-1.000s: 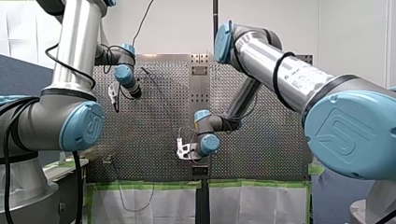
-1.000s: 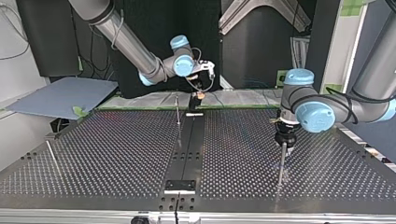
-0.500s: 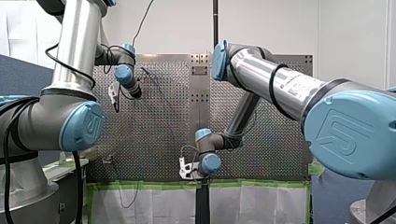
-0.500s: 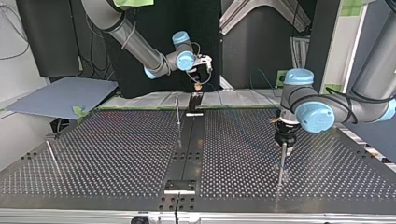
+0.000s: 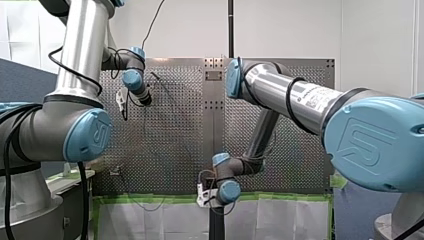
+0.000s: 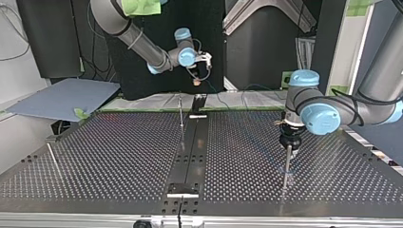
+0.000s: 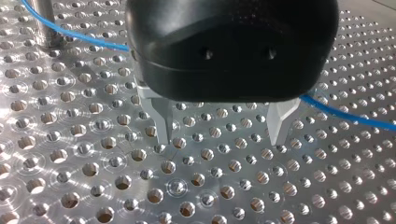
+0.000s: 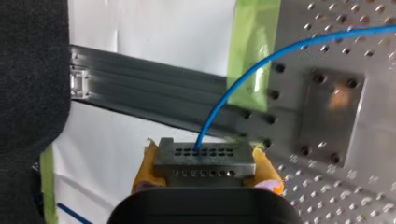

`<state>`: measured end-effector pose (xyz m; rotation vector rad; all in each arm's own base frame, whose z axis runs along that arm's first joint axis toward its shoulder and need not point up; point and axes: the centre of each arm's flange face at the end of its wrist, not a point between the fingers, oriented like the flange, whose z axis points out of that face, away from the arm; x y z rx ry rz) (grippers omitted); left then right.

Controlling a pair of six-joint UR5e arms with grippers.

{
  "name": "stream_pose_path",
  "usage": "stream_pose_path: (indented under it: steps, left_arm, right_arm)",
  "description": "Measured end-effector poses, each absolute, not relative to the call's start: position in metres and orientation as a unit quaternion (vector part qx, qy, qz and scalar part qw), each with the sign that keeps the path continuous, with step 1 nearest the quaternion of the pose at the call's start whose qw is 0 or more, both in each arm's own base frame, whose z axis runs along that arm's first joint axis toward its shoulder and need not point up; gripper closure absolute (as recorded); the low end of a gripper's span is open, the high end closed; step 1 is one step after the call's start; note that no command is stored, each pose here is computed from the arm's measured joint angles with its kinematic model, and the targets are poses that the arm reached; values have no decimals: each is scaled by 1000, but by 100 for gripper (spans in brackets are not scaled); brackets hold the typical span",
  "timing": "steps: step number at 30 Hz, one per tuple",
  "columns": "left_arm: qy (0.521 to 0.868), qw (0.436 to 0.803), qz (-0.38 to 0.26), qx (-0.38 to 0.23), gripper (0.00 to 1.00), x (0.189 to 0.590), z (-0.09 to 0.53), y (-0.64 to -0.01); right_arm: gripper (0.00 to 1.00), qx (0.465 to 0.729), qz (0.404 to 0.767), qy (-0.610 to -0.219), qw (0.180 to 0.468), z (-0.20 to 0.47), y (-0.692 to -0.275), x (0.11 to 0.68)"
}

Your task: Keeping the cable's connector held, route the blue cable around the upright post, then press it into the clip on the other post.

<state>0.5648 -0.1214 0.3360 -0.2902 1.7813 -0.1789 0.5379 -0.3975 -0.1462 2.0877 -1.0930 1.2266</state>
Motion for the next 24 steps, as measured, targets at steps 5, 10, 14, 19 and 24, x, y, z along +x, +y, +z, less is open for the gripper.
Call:
stream_pose_path:
  steps: [5, 10, 14, 19, 24]
  left_arm:
    - [773, 616, -78, -126, 0, 565, 336, -121]
    - [774, 616, -78, -126, 0, 565, 336, -122]
    - [774, 615, -78, -125, 0, 564, 336, -123]
    - [775, 615, -79, -125, 0, 564, 336, -124]
    - [775, 615, -79, -124, 0, 564, 336, -124]
  right_arm:
    - [100, 755, 448, -414, 241, -156, -398, 521]
    - [100, 745, 455, -419, 248, -161, -404, 510]
    - [100, 736, 462, -423, 256, -164, -410, 502]
    - [100, 728, 466, -429, 262, -169, -414, 489]
    - [100, 720, 467, -437, 270, -175, -415, 473]
